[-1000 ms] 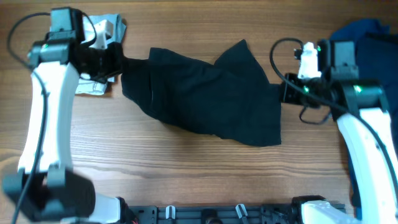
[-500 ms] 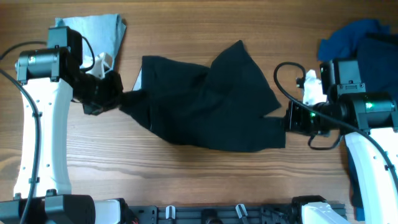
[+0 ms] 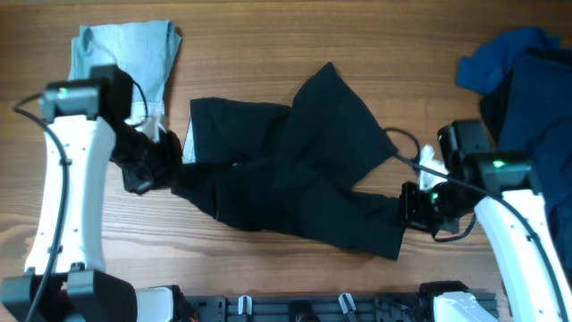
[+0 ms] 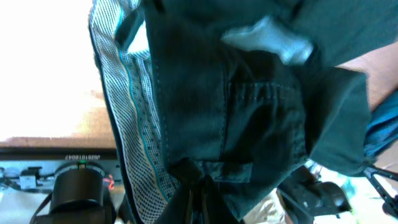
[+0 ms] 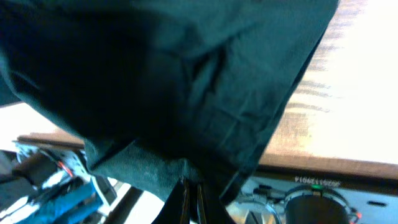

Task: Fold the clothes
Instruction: 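Lift the trousers with both grippers and lay them flat on the table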

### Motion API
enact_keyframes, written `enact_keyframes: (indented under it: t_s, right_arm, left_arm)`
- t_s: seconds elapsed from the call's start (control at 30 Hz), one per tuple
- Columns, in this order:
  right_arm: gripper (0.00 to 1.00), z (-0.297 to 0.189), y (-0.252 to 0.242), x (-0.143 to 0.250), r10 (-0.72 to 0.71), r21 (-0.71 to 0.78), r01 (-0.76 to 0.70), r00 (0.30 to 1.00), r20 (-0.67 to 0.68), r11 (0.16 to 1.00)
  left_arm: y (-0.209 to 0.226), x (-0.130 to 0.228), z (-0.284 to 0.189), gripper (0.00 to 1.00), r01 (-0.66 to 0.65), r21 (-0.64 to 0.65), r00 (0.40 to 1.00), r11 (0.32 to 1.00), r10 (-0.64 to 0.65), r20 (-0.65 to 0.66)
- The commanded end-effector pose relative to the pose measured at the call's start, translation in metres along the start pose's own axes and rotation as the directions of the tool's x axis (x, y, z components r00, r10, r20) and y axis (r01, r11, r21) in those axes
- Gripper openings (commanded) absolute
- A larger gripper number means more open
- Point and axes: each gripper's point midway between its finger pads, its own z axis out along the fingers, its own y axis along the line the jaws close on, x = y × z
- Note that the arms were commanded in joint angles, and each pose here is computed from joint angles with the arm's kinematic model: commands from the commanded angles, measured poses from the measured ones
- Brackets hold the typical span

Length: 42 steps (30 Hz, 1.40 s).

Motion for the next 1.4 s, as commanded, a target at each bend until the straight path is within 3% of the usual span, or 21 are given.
enact_keyframes:
  t_s: [0.0,0.27,0.33,0.37,0.4,0.43,0.47,0.5,0.77,0.93,1.07,1.1,1.17,1.23,1.27,1.3,1.37]
  right_arm:
    - [0.04,0.031,-0.001,0.014,0.046,-0.065,-0.05,0.997,-0.066,0.997]
    - [0.04,0.054,-0.01,0.017,0.11,-0.06,-0.116,0.99,-0.084,0.991]
    - [0.1,0.054,-0.01,0.016,0.108,-0.062,-0.113,0.991,-0.079,0.992]
    - [0.16,0.054,-0.01,0.016,0.108,-0.065,-0.113,0.991,-0.079,0.991]
    - [0.32,0.054,-0.009,0.016,0.108,-0.066,-0.113,0.991,-0.08,0.991]
    - [0.5,0.054,-0.009,0.016,0.108,-0.068,-0.113,0.991,-0.08,0.991]
    - [0.58,0.054,-0.009,0.016,0.107,-0.069,-0.113,0.991,-0.079,0.991]
    - [0.6,0.053,-0.008,0.015,0.106,-0.071,-0.111,0.992,-0.075,0.991]
    - [0.66,-0.004,0.026,-0.043,0.021,-0.139,0.004,0.984,0.176,0.99]
    - [0.65,-0.065,0.052,-0.092,-0.077,-0.118,0.141,0.899,0.43,0.983]
    - [0.59,-0.081,0.064,-0.125,-0.108,-0.108,0.186,0.857,0.504,0.977]
    - [0.58,-0.078,0.066,-0.135,-0.142,-0.095,0.22,0.847,0.513,0.971]
    - [0.51,-0.07,0.068,-0.152,-0.178,-0.075,0.251,0.836,0.519,0.965]
    - [0.34,-0.054,0.067,-0.174,-0.216,-0.055,0.282,0.833,0.51,0.958]
    - [0.19,-0.046,0.067,-0.184,-0.227,-0.049,0.29,0.833,0.504,0.956]
    - [0.04,-0.037,0.065,-0.193,-0.229,-0.047,0.29,0.836,0.498,0.956]
    - [0.04,-0.018,0.063,-0.215,-0.232,-0.046,0.291,0.839,0.492,0.956]
  left_arm:
    - [0.013,0.014,0.038,0.04,0.046,-0.04,0.995,0.998,-0.05,-0.088]
    - [0.035,0.045,0.096,0.04,0.109,-0.062,0.964,0.992,-0.12,-0.238]
    - [0.037,0.05,0.098,0.08,0.113,-0.07,0.957,0.991,-0.128,-0.259]
    - [0.037,0.052,0.098,0.16,0.113,-0.072,0.955,0.991,-0.128,-0.268]
    - [0.036,0.055,0.097,0.48,0.118,-0.068,0.951,0.991,-0.132,-0.278]
    - [0.036,0.058,0.096,0.95,0.123,-0.069,0.948,0.99,-0.138,-0.288]
    - [0.036,0.06,0.095,1.0,0.127,-0.071,0.944,0.989,-0.142,-0.298]
    - [0.036,0.061,0.095,1.0,0.124,-0.068,0.942,0.99,-0.139,-0.304]
    - [0.003,0.045,0.063,1.0,0.036,0.064,0.971,0.997,-0.02,-0.24]
    - [-0.039,-0.003,0.002,1.0,-0.132,0.148,0.99,0.98,0.122,0.077]
    - [-0.074,-0.056,-0.043,1.0,-0.289,0.181,0.901,0.94,0.204,0.382]
    - [-0.08,-0.067,-0.049,0.94,-0.308,0.187,0.878,0.933,0.203,0.432]
    - [-0.083,-0.089,-0.055,0.67,-0.314,0.162,0.842,0.936,0.195,0.503]
    - [-0.076,-0.111,-0.053,0.17,-0.25,0.127,0.834,0.96,0.147,0.532]
    - [-0.073,-0.119,-0.049,0.04,-0.235,0.113,0.834,0.965,0.141,0.533]
    - [-0.071,-0.126,-0.043,0.04,-0.224,0.104,0.839,0.969,0.138,0.527]
    - [-0.069,-0.138,-0.03,0.04,-0.208,0.099,0.855,0.973,0.132,0.502]
